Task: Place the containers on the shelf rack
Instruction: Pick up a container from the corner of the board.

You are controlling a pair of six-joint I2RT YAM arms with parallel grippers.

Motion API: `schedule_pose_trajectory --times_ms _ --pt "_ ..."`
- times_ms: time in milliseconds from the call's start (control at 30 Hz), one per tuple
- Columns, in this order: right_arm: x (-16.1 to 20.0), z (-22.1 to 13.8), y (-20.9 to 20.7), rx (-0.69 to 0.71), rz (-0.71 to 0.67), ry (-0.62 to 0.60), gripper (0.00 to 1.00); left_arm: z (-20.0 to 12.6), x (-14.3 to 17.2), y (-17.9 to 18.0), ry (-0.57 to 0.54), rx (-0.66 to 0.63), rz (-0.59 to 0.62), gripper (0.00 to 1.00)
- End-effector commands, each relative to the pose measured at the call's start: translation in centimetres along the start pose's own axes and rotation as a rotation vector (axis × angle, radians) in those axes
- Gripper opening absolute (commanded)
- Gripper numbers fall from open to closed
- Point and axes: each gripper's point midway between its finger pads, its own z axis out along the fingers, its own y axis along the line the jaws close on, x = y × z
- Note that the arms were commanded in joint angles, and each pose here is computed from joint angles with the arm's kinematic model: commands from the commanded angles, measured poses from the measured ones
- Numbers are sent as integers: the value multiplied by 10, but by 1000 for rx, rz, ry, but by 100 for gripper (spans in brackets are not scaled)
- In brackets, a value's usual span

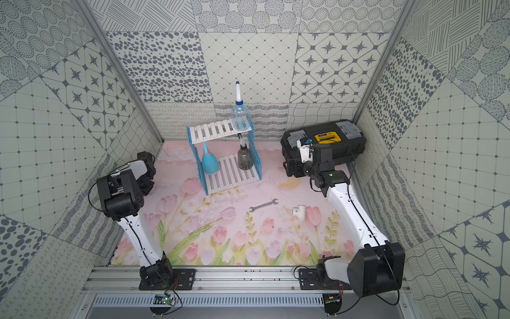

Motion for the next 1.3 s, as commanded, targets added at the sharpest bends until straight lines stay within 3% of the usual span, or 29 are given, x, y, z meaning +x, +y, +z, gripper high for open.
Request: schedule_pose_trajectory --times_ms 0,133,267,500,600,733,833,1033,1133,1267 --pt "-21 -14 3 11 -33 -70 97 -2 35 -37 91 177 59 53" --pt "-22 -17 4 13 -35 -77 97 -39 27 -18 -15 181 -95 50" --pt "-26 -22 8 -2 -34 -93 97 -102 21 -9 -207 241 -259 49" --pt "-36 -36 26 -91 -18 -129 97 -206 42 -18 -513 514 -516 49" --pt "-48 -50 44 -176 0 -161 97 -259 60 -14 -691 632 -612 49" --pt "-80 -83 91 -428 49 -235 97 -345 96 5 -967 759 -697 50" --pt "-99 -105 131 -620 71 -278 97 -412 115 0 -1145 912 -633 49" --pt "-127 -125 216 -936 82 -314 97 -528 144 -42 -1394 1385 -306 48" --pt "-134 -116 256 -1010 86 -294 97 -560 160 -71 -1429 1586 -111 46" --pt "-140 -105 295 -1041 49 -282 97 -575 177 -105 -1418 1750 83 45"
